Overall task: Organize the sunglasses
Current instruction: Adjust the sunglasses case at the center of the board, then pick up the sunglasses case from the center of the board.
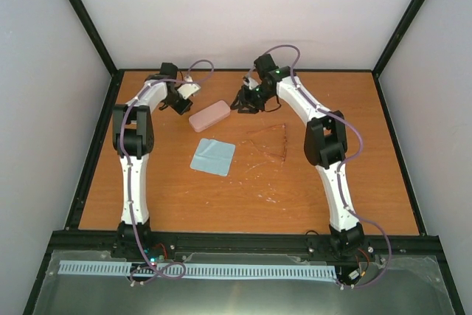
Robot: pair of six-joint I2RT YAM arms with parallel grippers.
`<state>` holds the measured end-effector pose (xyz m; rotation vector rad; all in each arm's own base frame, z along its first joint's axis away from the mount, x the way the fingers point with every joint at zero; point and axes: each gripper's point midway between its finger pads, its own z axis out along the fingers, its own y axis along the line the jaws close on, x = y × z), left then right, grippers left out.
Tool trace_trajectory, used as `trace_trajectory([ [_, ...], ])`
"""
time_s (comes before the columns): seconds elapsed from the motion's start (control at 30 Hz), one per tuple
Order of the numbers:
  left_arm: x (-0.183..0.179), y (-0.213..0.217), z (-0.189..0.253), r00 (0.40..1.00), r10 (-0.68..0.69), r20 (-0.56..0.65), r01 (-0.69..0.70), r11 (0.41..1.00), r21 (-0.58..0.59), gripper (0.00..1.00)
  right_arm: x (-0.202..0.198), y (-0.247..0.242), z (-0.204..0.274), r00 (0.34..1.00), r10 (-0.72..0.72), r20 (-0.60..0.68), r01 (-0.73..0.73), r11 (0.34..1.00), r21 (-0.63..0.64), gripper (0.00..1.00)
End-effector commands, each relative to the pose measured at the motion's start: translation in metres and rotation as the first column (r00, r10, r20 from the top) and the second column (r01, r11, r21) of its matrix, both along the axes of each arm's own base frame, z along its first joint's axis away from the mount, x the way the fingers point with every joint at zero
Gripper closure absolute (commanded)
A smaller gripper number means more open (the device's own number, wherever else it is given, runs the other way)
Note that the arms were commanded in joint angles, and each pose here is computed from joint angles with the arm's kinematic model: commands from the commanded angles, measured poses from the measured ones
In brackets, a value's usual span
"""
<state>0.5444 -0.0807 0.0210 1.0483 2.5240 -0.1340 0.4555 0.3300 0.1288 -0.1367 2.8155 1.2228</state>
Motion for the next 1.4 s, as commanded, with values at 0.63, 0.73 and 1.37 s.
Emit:
trace_trajectory([
  [0.63,-0.097,-0.089,0.037,0.98,-0.131,-0.149,0.078,0.945,-0.316,0.9,-0.023,0.02,-0.039,0.995,0.082,0.065,-0.055,0.937,-0.344,0.41],
  [0.73,-0.074,-0.059,0.064,0.996,-0.055,-0.067,0.03,0.942,-0.333,0.88,-0.015,0.019,-0.027,0.961,0.186,0.205,-0.087,0.907,-0.413,0.37],
  [1.37,-0.031,0.03,0.094,0.997,0.074,0.022,-0.061,0.929,-0.365,0.86,-0.014,0.039,-0.043,0.818,0.472,0.328,-0.262,0.814,-0.518,0.0],
])
